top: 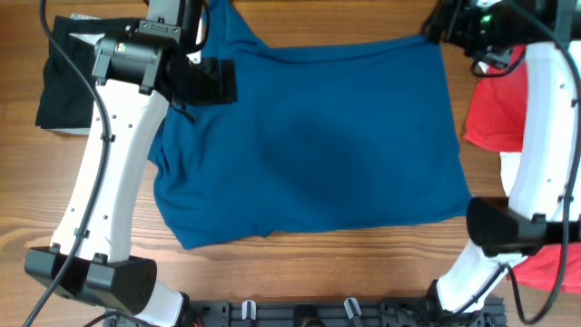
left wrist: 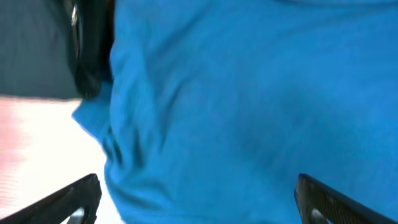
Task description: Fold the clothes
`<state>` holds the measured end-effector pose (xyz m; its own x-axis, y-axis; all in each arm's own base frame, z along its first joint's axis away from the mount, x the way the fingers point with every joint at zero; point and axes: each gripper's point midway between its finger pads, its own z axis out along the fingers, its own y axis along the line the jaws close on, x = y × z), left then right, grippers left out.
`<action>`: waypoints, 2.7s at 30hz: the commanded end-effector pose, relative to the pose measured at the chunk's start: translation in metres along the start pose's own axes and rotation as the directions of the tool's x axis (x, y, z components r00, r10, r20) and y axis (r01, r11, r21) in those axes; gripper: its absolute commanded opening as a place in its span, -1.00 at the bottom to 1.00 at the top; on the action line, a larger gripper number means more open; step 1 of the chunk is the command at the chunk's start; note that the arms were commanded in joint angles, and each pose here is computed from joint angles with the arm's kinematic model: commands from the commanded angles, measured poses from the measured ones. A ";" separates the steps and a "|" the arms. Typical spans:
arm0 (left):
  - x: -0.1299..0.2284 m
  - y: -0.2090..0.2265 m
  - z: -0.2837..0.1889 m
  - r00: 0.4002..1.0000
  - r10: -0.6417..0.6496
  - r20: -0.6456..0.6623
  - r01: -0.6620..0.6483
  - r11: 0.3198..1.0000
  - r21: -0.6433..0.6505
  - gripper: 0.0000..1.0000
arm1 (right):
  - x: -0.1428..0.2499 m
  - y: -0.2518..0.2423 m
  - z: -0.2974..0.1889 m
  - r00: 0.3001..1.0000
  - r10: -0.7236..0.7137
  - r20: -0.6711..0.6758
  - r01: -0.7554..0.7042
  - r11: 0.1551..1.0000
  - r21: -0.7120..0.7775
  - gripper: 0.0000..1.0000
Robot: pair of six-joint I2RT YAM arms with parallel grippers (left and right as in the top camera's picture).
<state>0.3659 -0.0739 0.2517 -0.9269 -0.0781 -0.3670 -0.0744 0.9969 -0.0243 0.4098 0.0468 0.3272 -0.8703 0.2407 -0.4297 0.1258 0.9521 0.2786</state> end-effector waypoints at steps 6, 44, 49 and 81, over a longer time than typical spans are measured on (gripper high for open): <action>0.003 0.044 0.004 0.989 -0.149 0.006 0.149 0.980 -0.133 0.99 | 0.039 0.025 0.048 0.989 -0.078 -0.122 0.086 0.995 0.058 0.88; 0.018 0.051 0.200 0.987 -0.110 0.116 0.106 0.994 0.039 -0.92 | 0.084 -0.001 0.141 0.956 -0.100 -0.275 0.124 0.990 0.073 0.88; 0.035 -0.017 0.203 0.993 0.040 0.107 -0.046 0.997 0.054 -0.92 | 0.085 -0.001 0.141 0.956 -0.098 -0.277 0.123 0.990 0.073 0.88; 0.087 0.053 0.192 0.981 -0.151 -0.124 0.163 0.982 0.094 0.68 | 0.089 -0.003 0.140 0.950 -0.101 -0.294 0.129 0.989 0.076 0.89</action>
<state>0.3585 -0.0154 0.0627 -0.9235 -0.2369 -0.3018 -0.2136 0.9709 -0.1086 0.4015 0.0924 0.1684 -0.9778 0.0919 -0.1884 0.0629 0.9860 0.1547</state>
